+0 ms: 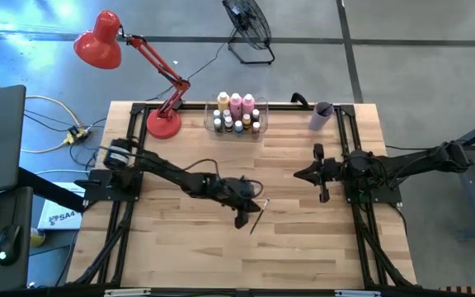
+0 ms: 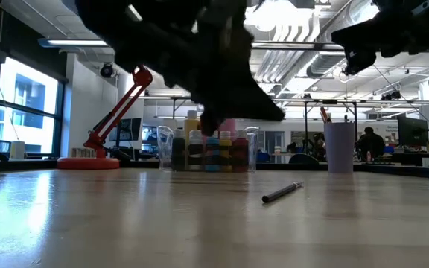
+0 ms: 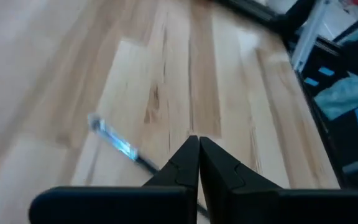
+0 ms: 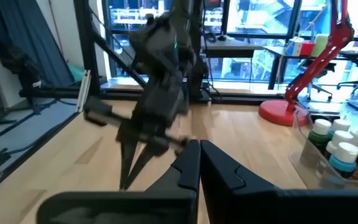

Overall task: Pick & Place Paint Supplies
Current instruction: Put the black paint brush into the violet cup

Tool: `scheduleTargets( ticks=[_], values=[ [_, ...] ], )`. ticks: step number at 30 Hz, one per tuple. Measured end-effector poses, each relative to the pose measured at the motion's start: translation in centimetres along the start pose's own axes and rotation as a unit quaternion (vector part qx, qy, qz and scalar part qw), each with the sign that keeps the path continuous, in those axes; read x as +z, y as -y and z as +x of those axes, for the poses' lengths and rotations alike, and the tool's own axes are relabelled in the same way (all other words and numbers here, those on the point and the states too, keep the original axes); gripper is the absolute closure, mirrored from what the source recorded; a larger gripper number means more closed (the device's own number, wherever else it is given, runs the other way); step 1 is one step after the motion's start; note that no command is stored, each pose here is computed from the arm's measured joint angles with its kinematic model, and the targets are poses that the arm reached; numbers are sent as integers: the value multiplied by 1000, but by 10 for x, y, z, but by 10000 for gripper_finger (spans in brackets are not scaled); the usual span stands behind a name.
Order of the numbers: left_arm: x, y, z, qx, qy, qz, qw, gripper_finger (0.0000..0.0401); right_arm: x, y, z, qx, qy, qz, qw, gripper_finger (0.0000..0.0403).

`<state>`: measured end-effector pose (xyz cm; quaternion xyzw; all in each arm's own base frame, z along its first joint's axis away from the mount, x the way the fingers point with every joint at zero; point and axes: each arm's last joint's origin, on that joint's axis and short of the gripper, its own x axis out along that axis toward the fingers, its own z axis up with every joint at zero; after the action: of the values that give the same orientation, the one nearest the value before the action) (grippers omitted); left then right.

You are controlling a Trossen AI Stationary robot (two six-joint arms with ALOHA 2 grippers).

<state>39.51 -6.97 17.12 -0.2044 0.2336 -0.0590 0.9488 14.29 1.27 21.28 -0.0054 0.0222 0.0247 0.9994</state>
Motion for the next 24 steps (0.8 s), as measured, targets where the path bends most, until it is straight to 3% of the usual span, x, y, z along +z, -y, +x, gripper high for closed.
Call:
scheduleTargets(
  ticks=[5,11,14,20,24],
  values=[
    [-10,-5,23,3,-25,-67,997,391,0,0,0,-2,2,0,1000,401],
    [-4,0,44,-12,-26,-95,995,392,0,0,0,-2,2,0,1000,401],
    [-8,5,49,29,-55,-105,993,394,1,0,0,-2,2,1,1000,401],
    [-16,22,45,175,-111,-127,970,400,0,0,0,-1,1,2,1000,401],
    [-9,42,46,147,-93,-119,978,400,0,0,0,0,2,2,1000,401]
  ],
)
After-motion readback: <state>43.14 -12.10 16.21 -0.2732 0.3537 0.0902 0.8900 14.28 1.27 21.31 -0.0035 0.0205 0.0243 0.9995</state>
